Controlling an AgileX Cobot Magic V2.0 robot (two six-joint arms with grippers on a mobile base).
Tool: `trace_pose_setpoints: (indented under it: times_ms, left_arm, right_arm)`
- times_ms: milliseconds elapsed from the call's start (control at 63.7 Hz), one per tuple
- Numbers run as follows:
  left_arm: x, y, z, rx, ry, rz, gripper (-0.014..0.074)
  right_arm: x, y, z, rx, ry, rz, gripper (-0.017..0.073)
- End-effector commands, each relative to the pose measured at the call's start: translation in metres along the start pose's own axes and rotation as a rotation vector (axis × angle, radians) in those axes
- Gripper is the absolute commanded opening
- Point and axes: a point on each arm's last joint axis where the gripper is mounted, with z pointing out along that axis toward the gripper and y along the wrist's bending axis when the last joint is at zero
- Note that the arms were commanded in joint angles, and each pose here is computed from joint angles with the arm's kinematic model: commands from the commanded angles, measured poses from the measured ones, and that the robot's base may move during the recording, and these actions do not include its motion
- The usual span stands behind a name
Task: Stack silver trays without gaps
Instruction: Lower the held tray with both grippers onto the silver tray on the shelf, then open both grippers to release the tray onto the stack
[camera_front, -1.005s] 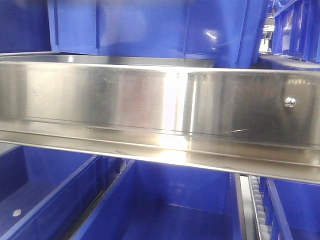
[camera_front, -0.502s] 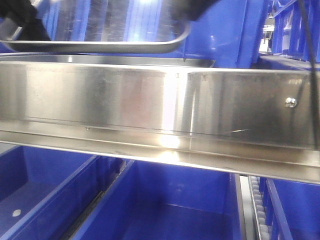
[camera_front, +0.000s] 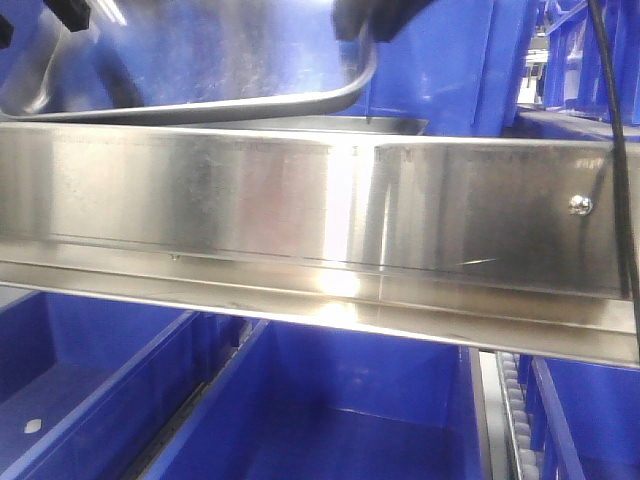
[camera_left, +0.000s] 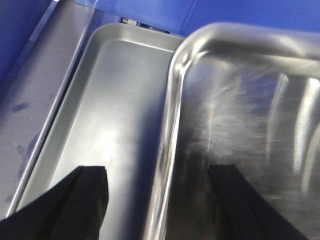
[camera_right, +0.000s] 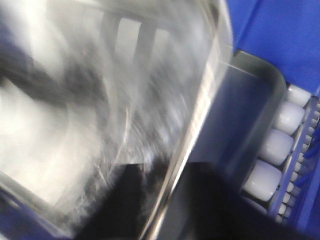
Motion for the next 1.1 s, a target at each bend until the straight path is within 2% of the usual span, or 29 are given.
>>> trace_pose_setpoints:
  times_ms: [0,110,204,267,314,392,439,518,596,659,753,816,926,1083]
  left_arm:
    - [-0.003,0.001,-0.004,0.002,-0.023,-0.009,0.0340]
    - [-0.002,-0.001,-0.004,0.017,-0.003,-0.033,0.0340]
    - [-0.001,-0.002,-0.004,0.033,0.008,-0.051,0.0335]
    - [-0.001,-0.004,-0.004,0.046,0.013,-0.053,0.0302]
    - [-0.001,-0.004,-0.006,0.049,0.012,-0.057,0.0236]
    - [-0.002,-0.004,-0.013,0.055,-0.008,-0.056,0.0040]
    - [-0.002,-0.005,-0.018,0.058,-0.022,-0.040,-0.0040]
    - [-0.005,-0.005,-0.030,0.065,-0.063,0.004,0.0008]
    - [-0.007,-0.006,-0.046,0.075,-0.119,0.063,0.0004]
    - [-0.009,-0.007,-0.060,0.084,-0.182,0.090,0.0004]
    - [-0.009,-0.007,-0.082,0.094,-0.292,0.109,0.0004]
    - [-0.006,-0.006,-0.096,0.097,-0.374,0.134,0.0004]
    - [0.011,-0.001,-0.124,0.100,-0.544,0.160,0.0004]
    - [0.062,0.008,-0.149,0.123,-0.744,0.168,0.0004]
  right_arm:
    - [0.000,0.000,-0.002,-0.005,-0.006,0.014,0.0366]
    - [0.002,-0.001,-0.002,0.012,0.015,0.016,0.0297]
    - [0.002,-0.002,-0.002,0.014,0.017,0.016,0.0182]
    - [0.002,-0.002,-0.002,0.014,0.017,0.016,0.0092]
    - [0.002,-0.002,-0.002,0.014,0.017,0.016,0.0023]
    - [0.001,-0.002,-0.004,0.012,0.011,0.017,-0.0100]
    - [0.000,-0.002,-0.007,0.006,0.001,0.019,-0.0081]
    - [-0.003,-0.002,-0.014,-0.009,-0.024,0.023,-0.0074]
    - [-0.007,-0.004,-0.025,-0.027,-0.073,0.018,-0.0078]
    - [-0.011,-0.005,-0.035,-0.043,-0.112,0.016,-0.0078]
    - [-0.014,-0.008,-0.052,-0.054,-0.179,-0.013,-0.0078]
    - [-0.013,-0.010,-0.062,-0.049,-0.224,-0.056,-0.0078]
    - [-0.005,-0.012,-0.084,-0.067,-0.300,-0.124,-0.0078]
    - [0.017,-0.015,-0.101,-0.133,-0.369,-0.186,-0.0080]
